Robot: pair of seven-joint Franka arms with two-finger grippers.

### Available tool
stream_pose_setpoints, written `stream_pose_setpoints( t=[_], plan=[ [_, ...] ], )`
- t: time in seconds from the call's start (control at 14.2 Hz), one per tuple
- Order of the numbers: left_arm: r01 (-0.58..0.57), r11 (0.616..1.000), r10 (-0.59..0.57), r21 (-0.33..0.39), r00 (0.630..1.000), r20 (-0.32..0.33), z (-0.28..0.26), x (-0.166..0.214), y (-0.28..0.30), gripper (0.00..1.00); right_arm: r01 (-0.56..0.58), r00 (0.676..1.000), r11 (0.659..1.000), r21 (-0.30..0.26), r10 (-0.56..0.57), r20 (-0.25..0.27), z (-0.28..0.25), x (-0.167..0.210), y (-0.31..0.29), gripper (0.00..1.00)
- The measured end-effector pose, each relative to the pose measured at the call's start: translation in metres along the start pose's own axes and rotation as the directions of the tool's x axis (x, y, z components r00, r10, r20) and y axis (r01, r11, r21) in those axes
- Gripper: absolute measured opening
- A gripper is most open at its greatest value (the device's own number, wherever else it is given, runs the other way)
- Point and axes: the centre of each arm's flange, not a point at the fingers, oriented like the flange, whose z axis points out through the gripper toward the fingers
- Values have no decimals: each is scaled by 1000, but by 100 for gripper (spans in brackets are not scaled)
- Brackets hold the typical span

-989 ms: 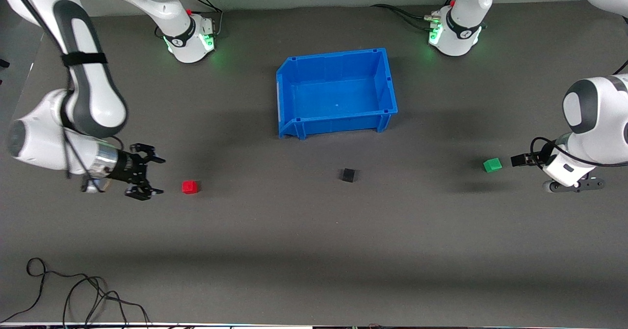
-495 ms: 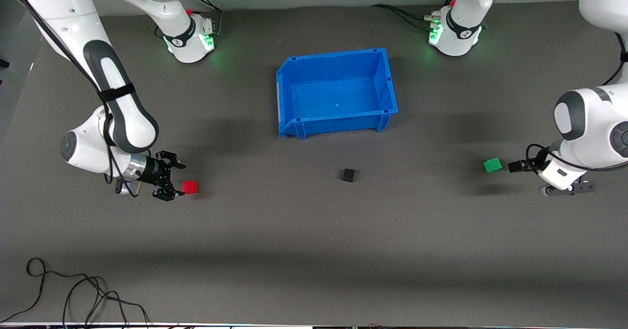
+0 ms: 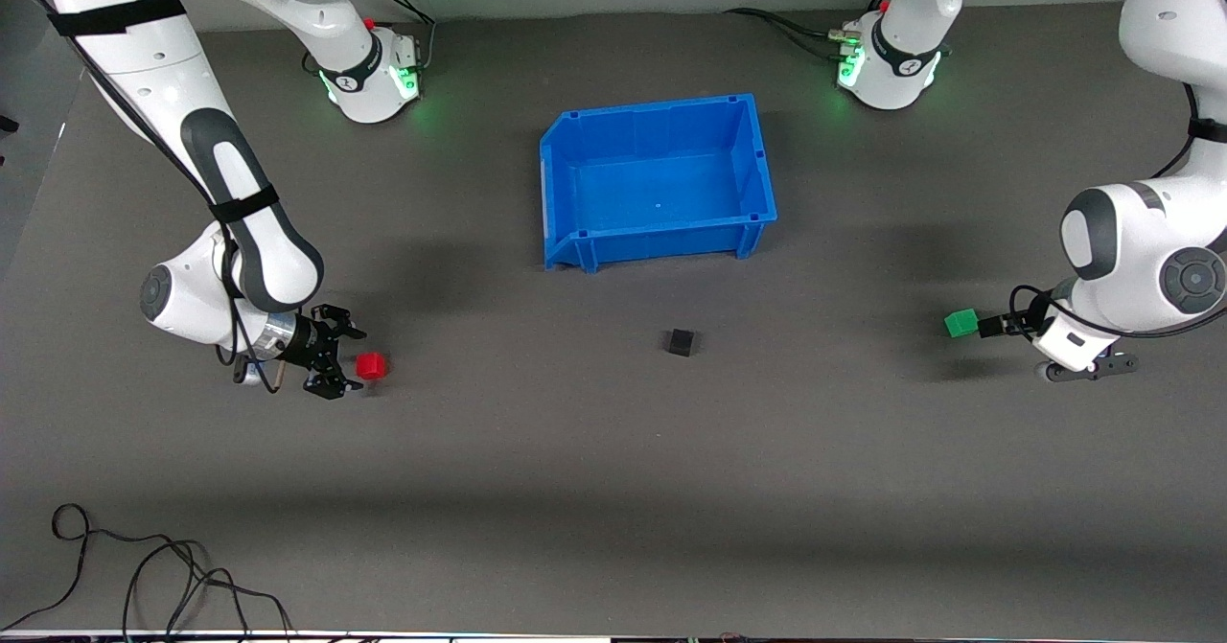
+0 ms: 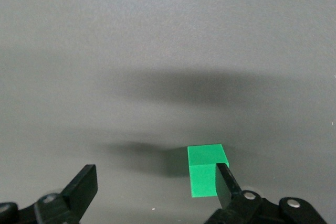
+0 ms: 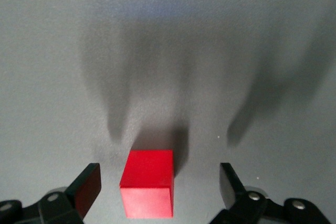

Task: Attach green and red cubes to black cube
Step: 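Reach the right gripper to the red cube while the left gripper reaches the green cube, then close the right gripper on the red cube while the left gripper grasps green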

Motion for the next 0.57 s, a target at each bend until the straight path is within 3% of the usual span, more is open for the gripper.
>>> stream_pose_setpoints(
  t=[0.42, 0.57],
  plan=[
    [81, 997, -80, -12, 996, 43, 22, -8, 21, 100, 4, 1000, 1000, 8, -4, -3, 0, -1, -5, 96],
    [98, 995, -97, -27, 994, 56, 28, -9, 22, 100, 4, 1000, 1000, 9, -4, -2, 0, -1, -5, 78]
  ],
)
